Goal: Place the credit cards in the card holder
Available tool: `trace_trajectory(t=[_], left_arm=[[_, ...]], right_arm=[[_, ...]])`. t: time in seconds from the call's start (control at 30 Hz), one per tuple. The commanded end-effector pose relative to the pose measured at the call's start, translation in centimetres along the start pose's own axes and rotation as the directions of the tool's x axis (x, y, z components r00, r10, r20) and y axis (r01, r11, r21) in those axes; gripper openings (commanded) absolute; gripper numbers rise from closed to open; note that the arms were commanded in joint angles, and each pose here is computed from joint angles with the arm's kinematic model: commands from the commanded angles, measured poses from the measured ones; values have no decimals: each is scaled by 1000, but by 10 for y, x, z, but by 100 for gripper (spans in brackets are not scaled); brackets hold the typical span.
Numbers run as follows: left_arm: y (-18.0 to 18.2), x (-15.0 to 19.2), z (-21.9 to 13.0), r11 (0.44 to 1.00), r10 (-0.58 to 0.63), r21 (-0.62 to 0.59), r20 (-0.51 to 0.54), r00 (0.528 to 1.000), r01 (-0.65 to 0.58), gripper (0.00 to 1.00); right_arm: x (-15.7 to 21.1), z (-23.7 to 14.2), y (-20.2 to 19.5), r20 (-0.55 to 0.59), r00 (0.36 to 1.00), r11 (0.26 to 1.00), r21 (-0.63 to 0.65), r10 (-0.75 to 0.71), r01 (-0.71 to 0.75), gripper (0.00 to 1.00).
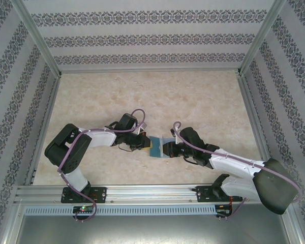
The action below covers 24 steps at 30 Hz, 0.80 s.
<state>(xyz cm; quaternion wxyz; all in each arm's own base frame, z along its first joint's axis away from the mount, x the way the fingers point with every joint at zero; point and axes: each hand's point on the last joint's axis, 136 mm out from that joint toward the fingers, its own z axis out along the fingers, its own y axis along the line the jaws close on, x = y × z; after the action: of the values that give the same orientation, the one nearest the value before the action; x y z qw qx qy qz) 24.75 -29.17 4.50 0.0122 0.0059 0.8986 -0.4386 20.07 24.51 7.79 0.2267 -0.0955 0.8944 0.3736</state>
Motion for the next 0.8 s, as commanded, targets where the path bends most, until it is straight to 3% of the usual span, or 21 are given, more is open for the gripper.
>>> trace_trajectory(t=[0.0, 0.1, 0.27, 0.53, 0.77], left_arm=[[5, 4, 7, 1000, -24, -3, -35, 999, 24, 0], [7, 5, 8, 1000, -30, -7, -42, 999, 30, 0], [7, 6, 9, 1000, -30, -6, -50, 998, 29, 0], [5, 4, 7, 1000, -30, 1, -32, 999, 30, 1], [-1, -1, 2, 1000, -12, 5, 1, 1000, 12, 38]], right_arm=[[-1, 3, 3, -4, 1000, 999, -31, -13, 13, 20], [-1, 6, 4, -19, 1000, 999, -35, -11, 10, 11], [3, 14, 0, -44, 999, 1000, -28, -7, 6, 12], [9, 22, -9, -77, 997, 1000, 1, 27, -27, 24], [15, 27, -14, -107, 993, 999, 15, 44, -43, 14]])
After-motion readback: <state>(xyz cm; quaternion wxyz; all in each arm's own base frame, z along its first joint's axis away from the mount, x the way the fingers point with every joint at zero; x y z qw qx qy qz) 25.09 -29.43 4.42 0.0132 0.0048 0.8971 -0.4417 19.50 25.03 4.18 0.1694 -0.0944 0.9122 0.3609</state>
